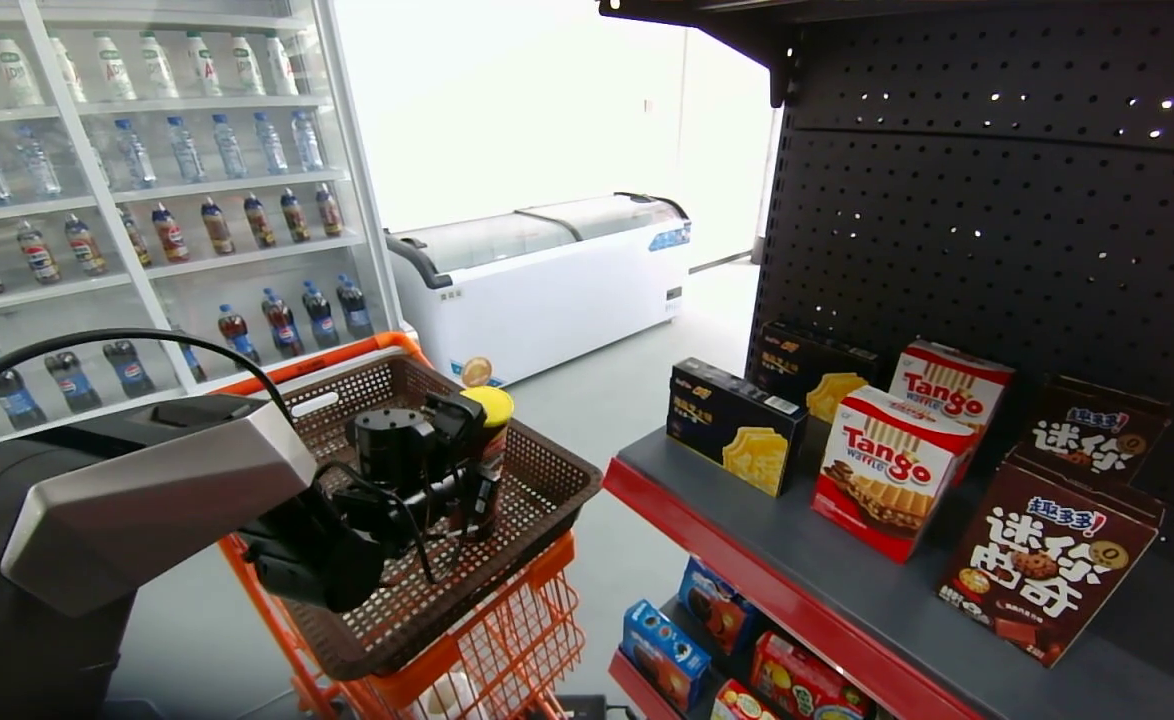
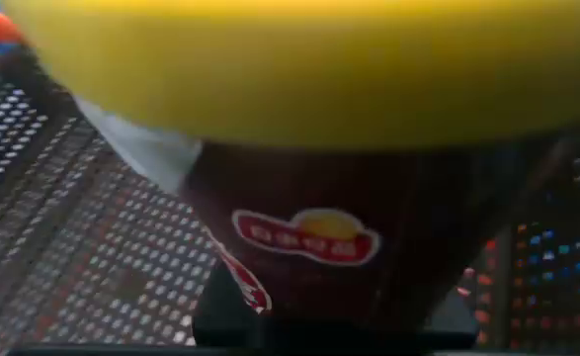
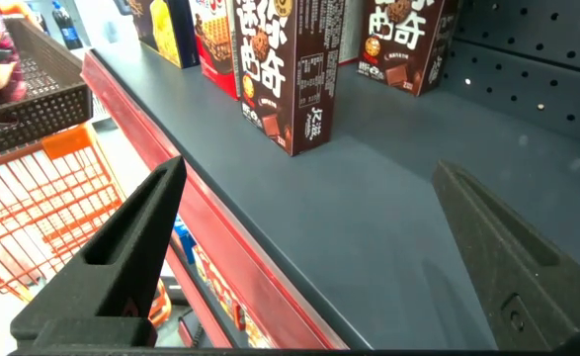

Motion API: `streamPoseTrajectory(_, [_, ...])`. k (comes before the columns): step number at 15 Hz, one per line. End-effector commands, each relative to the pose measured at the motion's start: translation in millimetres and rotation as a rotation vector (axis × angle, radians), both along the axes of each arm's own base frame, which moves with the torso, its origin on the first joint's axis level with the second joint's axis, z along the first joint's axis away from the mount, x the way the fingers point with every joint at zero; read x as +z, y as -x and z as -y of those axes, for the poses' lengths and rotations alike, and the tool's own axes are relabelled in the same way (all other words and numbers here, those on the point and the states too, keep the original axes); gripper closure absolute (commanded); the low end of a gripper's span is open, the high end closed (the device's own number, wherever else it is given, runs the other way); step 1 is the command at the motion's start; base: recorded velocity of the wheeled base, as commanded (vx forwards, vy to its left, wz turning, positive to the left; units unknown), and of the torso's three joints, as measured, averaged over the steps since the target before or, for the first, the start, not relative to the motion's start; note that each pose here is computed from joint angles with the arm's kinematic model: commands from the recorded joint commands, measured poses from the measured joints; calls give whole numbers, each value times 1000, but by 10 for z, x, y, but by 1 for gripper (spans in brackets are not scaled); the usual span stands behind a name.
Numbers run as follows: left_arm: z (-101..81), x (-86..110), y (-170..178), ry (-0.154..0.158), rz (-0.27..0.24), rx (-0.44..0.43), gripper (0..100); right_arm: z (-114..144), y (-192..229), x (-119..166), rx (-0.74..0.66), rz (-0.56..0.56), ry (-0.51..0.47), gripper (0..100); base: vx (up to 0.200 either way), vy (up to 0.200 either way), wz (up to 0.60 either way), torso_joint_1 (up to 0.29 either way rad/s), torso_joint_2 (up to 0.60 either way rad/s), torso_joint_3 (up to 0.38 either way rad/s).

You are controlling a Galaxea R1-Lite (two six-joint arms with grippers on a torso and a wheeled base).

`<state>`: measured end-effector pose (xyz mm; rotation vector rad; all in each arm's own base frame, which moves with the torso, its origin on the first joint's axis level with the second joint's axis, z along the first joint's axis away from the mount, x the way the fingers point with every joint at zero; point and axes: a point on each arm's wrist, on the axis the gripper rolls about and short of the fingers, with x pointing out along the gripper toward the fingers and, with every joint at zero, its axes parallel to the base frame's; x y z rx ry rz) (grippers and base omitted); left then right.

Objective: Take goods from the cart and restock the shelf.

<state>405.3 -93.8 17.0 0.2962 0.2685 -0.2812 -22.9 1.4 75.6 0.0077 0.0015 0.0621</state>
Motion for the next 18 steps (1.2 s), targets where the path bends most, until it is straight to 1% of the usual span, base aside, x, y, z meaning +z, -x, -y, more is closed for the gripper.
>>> streamPoseTrajectory(1, [-8, -54, 67, -71, -30, 42, 100, 0, 0, -2, 1, 0, 0, 0, 0, 0, 0, 0, 0, 0])
streamPoseTrajectory(2, [31, -23, 106, -75, -27, 40, 100, 0, 0, -2, 1, 0, 0, 0, 0, 0, 0, 0, 0, 0])
streamPoseTrajectory(3, [49, 43, 136, -73, -17, 34, 100, 0, 0, -2, 1, 0, 0, 0, 0, 0, 0, 0, 0, 0])
streamPoseTrajectory(5, [128, 274, 158, -52, 39, 10, 100, 0, 1, 2, 1, 1, 0, 0, 0, 0, 0, 0, 0, 0])
streamPoseTrajectory(6, [156, 385, 181, -44, 59, -3, 100, 0, 1, 2, 1, 1, 0, 0, 0, 0, 0, 0, 0, 0])
streamPoseTrajectory(7, [197, 449, 206, -36, 66, -28, 100, 0, 0, -2, 1, 0, 0, 0, 0, 0, 0, 0, 0, 0])
streamPoseTrajectory(8, [255, 664, 277, 1, 97, -80, 100, 0, 1, 2, 1, 1, 0, 0, 0, 0, 0, 0, 0, 0])
streamPoseTrajectory(9, [279, 804, 324, 13, 106, -88, 100, 0, 0, -2, 1, 0, 0, 0, 0, 0, 0, 0, 0, 0])
streamPoseTrajectory(10, [295, 981, 371, 28, 100, -95, 100, 0, 0, -2, 1, 0, 0, 0, 0, 0, 0, 0, 0, 0])
streamPoseTrajectory(12, [275, 1188, 450, 48, 75, -90, 100, 0, 0, -2, 1, 0, 0, 0, 0, 0, 0, 0, 0, 0])
streamPoseTrajectory(13, [241, 1348, 565, 59, 62, -79, 100, 0, 1, 2, 1, 1, 0, 0, 0, 0, 0, 0, 0, 0])
streamPoseTrajectory(14, [219, 1480, 666, 75, 71, -59, 100, 0, 0, -2, 1, 0, 0, 0, 0, 0, 0, 0, 0, 0])
streamPoseTrajectory(15, [184, 1600, 784, 99, 81, -57, 100, 0, 0, -2, 1, 0, 0, 0, 0, 0, 0, 0, 0, 0])
streamPoseTrajectory(16, [161, 1687, 875, 114, 83, -86, 100, 0, 0, -2, 1, 0, 0, 0, 0, 0, 0, 0, 0, 0])
streamPoseTrajectory(17, [98, 1824, 1050, 140, 64, -193, 100, 0, 0, -2, 1, 0, 0, 0, 0, 0, 0, 0, 0, 0])
streamPoseTrajectory(18, [73, 1888, 1120, 151, 59, -225, 100, 0, 1, 2, 1, 1, 0, 0, 0, 0, 0, 0, 0, 0])
